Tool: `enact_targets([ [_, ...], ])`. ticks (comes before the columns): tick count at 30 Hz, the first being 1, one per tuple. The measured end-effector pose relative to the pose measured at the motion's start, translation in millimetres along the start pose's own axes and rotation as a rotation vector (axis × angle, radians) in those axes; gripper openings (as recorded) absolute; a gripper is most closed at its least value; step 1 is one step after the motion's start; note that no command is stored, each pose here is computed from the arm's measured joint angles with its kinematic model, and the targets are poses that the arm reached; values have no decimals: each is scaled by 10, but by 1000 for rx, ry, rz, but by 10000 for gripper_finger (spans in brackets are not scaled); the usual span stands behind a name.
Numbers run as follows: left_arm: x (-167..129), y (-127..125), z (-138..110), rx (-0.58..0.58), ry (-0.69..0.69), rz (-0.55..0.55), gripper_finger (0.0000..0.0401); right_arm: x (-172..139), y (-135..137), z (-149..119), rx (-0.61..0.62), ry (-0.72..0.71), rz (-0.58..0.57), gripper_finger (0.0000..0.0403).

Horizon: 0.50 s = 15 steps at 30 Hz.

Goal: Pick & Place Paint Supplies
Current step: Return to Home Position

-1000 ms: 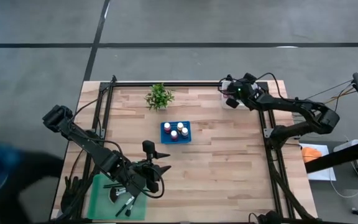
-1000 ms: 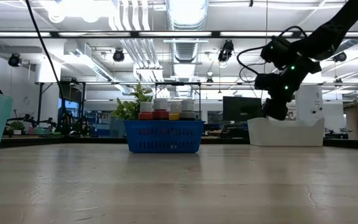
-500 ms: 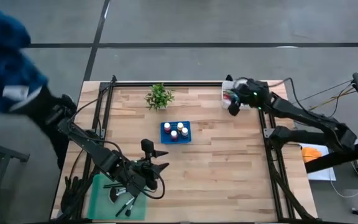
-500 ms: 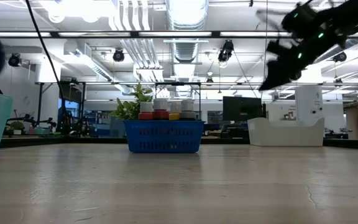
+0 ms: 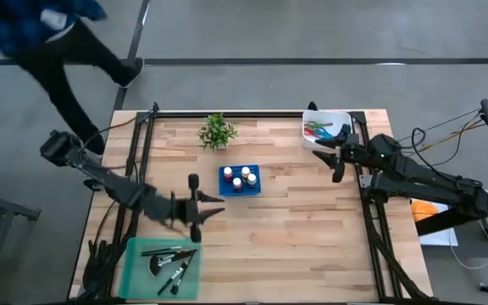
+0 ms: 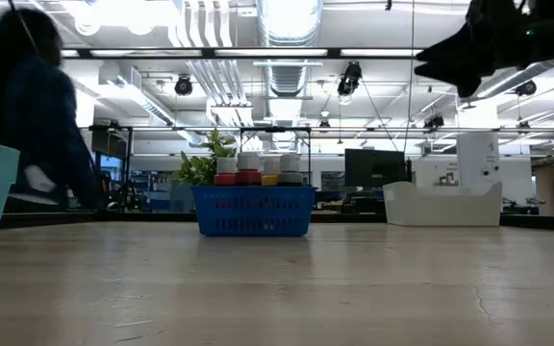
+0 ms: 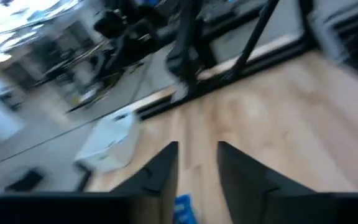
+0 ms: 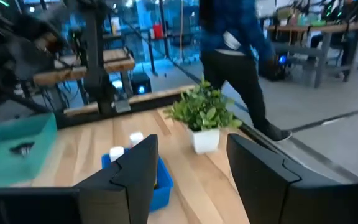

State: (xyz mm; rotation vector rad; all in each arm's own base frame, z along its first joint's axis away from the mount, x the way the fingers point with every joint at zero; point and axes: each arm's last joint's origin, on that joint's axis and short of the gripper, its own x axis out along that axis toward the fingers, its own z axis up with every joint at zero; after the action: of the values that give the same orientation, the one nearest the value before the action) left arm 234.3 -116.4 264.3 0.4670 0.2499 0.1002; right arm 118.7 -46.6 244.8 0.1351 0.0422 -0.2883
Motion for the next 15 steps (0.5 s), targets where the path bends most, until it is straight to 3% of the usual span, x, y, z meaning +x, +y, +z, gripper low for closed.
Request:
enact_targets([
  [7, 171, 557, -528, -217, -52, -174, 11, -71, 29, 86, 21, -56, 7, 192],
  [10, 212, 707, -689, -276, -54, -261, 8, -62, 26, 68, 21, -48, 6, 192],
  [15, 110, 695, -912, -280, -76, -266, 8, -52, 18, 14, 5, -31, 3, 192],
])
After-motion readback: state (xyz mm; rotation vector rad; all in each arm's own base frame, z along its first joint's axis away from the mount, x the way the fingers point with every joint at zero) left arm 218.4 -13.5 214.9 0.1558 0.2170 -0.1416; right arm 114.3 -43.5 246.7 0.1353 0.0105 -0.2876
